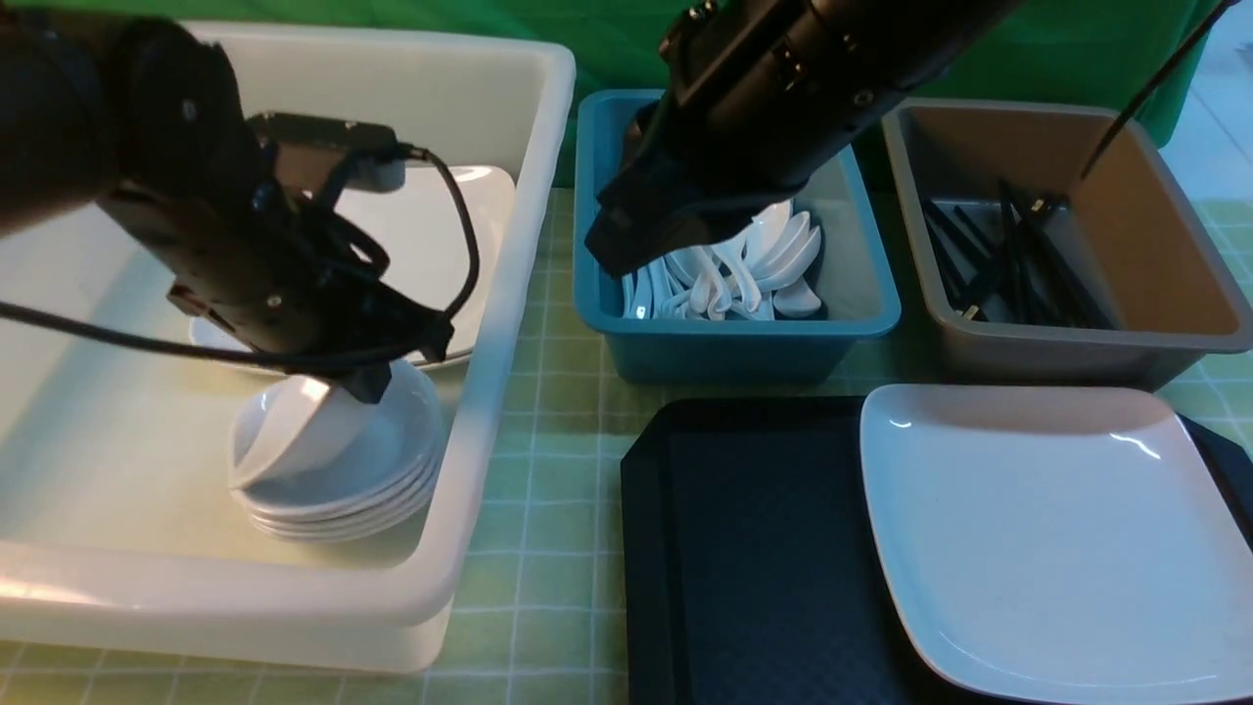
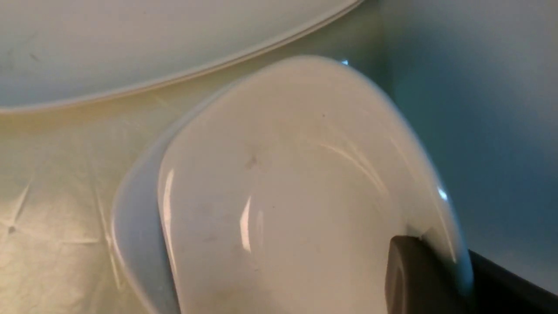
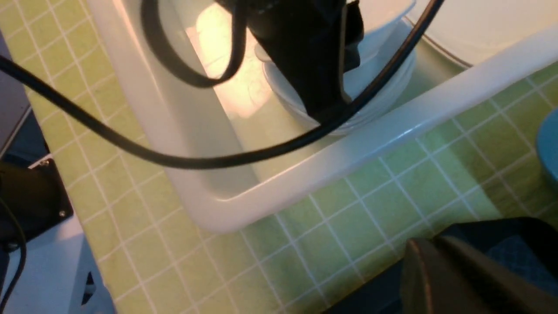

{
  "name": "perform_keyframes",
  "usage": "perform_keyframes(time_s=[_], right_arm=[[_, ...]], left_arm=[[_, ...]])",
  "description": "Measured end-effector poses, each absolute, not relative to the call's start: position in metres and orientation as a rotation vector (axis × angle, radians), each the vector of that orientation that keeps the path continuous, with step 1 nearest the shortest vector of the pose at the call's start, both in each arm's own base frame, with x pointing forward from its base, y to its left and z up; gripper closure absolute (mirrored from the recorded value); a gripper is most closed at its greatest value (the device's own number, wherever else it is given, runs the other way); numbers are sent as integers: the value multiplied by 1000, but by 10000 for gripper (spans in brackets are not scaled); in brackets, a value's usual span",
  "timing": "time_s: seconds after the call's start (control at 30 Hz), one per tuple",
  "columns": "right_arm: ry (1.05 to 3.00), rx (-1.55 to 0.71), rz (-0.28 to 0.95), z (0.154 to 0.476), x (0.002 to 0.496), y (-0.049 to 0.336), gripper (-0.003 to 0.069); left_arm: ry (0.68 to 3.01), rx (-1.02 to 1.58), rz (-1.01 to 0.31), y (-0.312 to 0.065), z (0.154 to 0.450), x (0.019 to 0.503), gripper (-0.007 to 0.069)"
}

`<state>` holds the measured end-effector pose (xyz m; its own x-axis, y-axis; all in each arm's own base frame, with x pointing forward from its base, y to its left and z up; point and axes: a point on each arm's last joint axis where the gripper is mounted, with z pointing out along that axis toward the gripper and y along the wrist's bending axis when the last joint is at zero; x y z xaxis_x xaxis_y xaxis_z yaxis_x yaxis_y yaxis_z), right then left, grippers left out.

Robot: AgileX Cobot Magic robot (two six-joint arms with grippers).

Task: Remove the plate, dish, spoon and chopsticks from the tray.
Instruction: Use the left arm to put the small plate into the large storage box on the left, then use the left arm to grab a plate from the dinner plate

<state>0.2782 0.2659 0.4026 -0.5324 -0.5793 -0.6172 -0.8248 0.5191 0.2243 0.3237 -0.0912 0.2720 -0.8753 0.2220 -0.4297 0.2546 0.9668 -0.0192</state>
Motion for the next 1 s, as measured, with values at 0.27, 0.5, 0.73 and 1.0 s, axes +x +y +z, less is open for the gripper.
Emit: perform_keyframes(time_s=[0.27, 0.5, 0.73, 1.0], right_arm=[[2284, -1136, 556, 408, 281, 255, 660], [2259, -888, 317, 448, 282, 178, 660], [2423, -498, 143, 432, 251, 61, 660], [2594, -170, 47, 377, 197, -2, 660]], left_arm=[[2663, 304, -179, -96, 290, 325, 213], [2470, 337, -305, -132, 373, 315, 155], [2398, 621, -572, -246, 373, 303, 597], [2545, 716, -635, -332, 278, 347, 602]])
